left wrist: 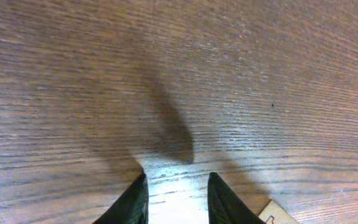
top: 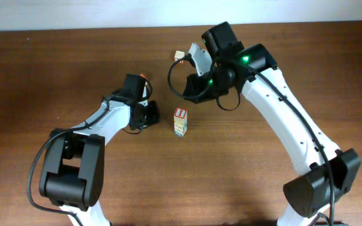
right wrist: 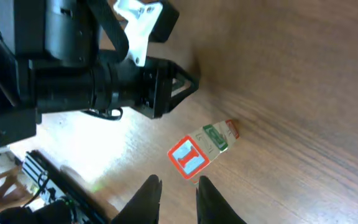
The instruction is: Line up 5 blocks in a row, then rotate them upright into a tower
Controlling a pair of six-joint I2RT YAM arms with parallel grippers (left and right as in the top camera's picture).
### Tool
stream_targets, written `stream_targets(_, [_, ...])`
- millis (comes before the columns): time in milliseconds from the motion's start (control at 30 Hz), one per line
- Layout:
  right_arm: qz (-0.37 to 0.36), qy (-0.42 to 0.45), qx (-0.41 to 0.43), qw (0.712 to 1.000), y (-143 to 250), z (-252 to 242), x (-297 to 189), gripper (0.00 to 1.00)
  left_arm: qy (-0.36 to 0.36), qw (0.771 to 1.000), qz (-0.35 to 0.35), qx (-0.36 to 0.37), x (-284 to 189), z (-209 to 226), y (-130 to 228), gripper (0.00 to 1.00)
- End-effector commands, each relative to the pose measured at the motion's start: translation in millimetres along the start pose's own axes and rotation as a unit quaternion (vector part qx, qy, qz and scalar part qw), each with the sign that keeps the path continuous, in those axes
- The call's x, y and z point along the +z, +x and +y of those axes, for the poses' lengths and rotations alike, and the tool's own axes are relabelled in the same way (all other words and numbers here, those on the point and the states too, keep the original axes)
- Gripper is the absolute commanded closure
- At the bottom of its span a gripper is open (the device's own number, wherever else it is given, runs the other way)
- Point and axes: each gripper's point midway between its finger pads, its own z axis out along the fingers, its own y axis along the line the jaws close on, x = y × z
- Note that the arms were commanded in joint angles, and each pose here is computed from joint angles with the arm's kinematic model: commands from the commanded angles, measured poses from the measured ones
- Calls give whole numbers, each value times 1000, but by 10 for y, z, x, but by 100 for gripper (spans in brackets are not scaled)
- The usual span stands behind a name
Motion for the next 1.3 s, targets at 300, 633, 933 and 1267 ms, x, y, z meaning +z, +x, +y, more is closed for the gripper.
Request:
stream_targets(300, [27,274,64,959,242,-1642,-793,4,-130,962,-91,222,-861,586,-932,26])
stream_targets(633, [41,273,66,959,321,-1618,-812,1,-264,934,-134,198,-1356,968,-1109,1])
stream_targets(933, [-110,312,-32,943,-200,-1469,-1413,1,-264,934,-134,198,-1356,968,-1109,1])
stream_targets(1267, [-308,322,-39,894,7,-1350,-2335,1,-264,934,-134,198,-1356,968,-1109,1])
